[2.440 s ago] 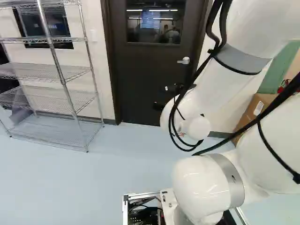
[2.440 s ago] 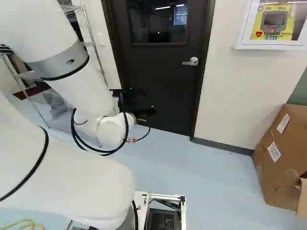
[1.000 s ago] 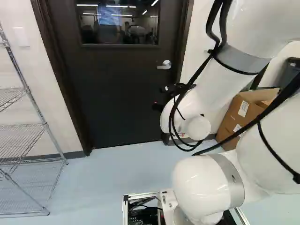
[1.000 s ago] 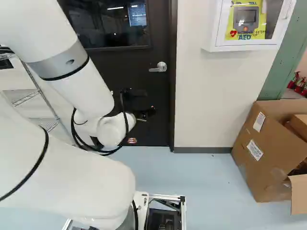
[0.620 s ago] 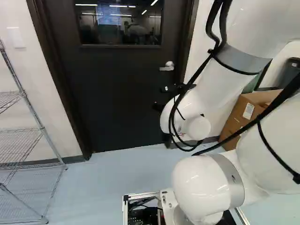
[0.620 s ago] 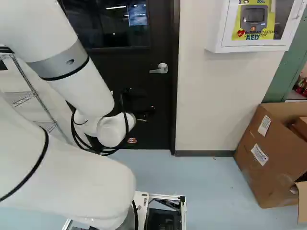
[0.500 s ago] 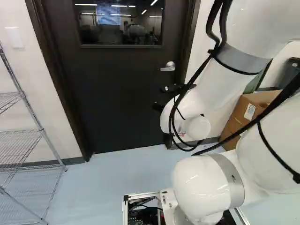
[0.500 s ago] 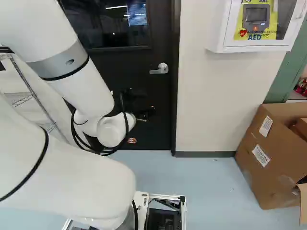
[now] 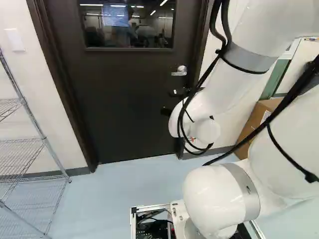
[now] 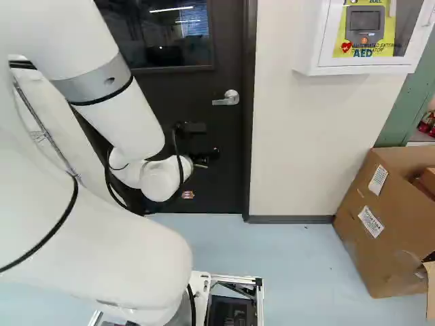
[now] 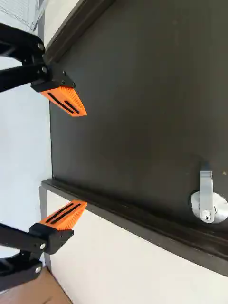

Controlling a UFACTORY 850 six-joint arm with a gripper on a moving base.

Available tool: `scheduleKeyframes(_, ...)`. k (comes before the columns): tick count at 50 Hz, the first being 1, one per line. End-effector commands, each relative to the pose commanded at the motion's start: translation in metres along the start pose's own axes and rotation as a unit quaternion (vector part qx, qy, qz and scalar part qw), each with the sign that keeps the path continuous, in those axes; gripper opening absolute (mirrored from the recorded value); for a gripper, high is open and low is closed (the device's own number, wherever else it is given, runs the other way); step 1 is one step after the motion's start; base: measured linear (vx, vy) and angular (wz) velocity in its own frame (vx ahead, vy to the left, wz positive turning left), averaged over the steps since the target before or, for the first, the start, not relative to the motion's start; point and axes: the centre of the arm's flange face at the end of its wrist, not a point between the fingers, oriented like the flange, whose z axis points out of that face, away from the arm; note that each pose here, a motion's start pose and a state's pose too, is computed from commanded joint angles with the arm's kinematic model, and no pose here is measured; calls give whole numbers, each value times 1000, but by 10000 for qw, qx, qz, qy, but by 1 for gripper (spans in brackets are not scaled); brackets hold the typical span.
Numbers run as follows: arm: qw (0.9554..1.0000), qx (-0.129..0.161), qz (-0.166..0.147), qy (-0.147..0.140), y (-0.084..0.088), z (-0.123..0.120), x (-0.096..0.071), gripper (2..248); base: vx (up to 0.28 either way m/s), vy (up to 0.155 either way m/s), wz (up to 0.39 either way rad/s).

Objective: Open the door and move inside

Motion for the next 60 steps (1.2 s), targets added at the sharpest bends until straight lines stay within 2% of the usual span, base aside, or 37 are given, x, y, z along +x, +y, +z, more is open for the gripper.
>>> scheduleKeyframes(23, 10000, -2, 1, -19, 0, 22, 11, 247, 0, 0, 0)
scheduleKeyframes(60, 9990, -5, 1, 437, 0, 38, 54, 247, 0, 0, 0)
